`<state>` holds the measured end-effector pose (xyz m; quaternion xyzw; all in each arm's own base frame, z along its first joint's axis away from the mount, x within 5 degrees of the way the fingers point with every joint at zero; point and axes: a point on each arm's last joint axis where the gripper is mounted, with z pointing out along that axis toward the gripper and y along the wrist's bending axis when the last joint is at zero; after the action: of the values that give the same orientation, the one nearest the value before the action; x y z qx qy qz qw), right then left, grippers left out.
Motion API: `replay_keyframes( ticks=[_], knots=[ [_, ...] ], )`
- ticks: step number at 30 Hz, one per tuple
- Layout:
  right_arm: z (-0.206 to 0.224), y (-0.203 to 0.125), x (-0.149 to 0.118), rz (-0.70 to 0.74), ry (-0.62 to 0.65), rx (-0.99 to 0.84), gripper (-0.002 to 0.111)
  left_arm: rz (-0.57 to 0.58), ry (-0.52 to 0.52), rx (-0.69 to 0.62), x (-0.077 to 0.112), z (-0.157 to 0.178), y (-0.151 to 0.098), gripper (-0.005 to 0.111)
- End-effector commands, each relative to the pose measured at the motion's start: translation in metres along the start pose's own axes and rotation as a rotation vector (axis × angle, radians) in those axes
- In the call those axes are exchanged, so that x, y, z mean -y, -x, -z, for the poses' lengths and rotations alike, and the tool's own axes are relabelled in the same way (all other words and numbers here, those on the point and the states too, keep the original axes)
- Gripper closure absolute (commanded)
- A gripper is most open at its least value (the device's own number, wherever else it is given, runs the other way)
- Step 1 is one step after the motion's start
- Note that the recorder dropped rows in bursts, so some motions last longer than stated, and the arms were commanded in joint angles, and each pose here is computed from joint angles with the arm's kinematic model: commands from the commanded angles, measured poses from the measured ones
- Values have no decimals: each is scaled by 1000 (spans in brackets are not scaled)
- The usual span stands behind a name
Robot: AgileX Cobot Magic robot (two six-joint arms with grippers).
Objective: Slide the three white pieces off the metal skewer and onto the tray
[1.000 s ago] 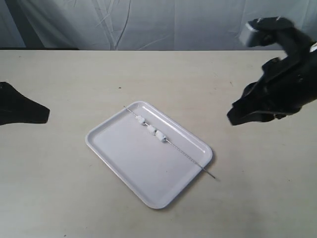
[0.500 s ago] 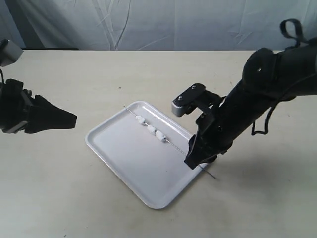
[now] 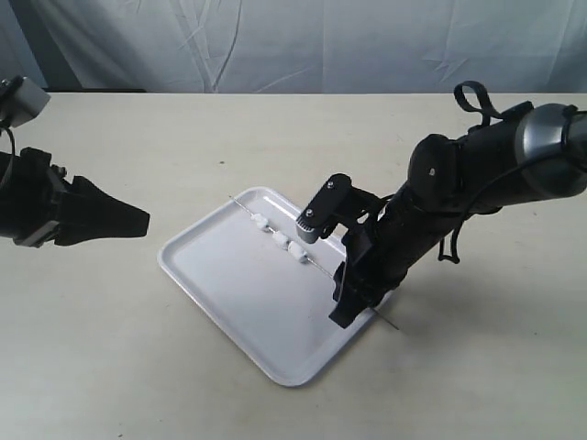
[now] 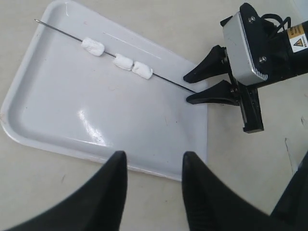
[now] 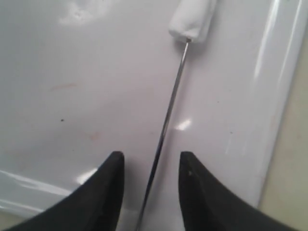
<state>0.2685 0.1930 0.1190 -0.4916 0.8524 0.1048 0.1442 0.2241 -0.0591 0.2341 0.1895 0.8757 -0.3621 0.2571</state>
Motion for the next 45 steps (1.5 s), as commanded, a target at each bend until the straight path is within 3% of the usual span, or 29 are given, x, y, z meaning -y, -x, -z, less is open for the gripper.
replay_keyframes(
  ticks=[1,8,14,18,24,30,33,35,41,45],
  knots=[
    [-6,0,1,10,-3,-10,72,8,-16,5,1,-1,0,69],
    [-18,-6,0,-13,26,-55,73,11,-18,8,1,-1,0,69],
    [-20,-11,-2,14,58,-106,109,16,-19,10,1,-1,1,69],
    [-19,-12,-3,5,67,-115,108,59,-20,11,1,-1,1,69],
    [-6,1,1,-157,38,-66,108,262,-47,36,-4,-8,-1,73],
    [27,14,-6,-424,66,11,108,574,-174,241,-22,-36,-30,73],
    [37,24,-11,-576,134,97,108,615,-188,178,-26,-47,-50,73],
    [39,29,-21,-624,228,116,108,619,-190,175,-27,-47,-51,73],
    [38,43,-53,-664,353,131,108,621,-116,229,-37,-45,-25,73],
    [43,47,-56,-657,334,169,108,639,-97,227,-35,-48,-16,73]
  ],
)
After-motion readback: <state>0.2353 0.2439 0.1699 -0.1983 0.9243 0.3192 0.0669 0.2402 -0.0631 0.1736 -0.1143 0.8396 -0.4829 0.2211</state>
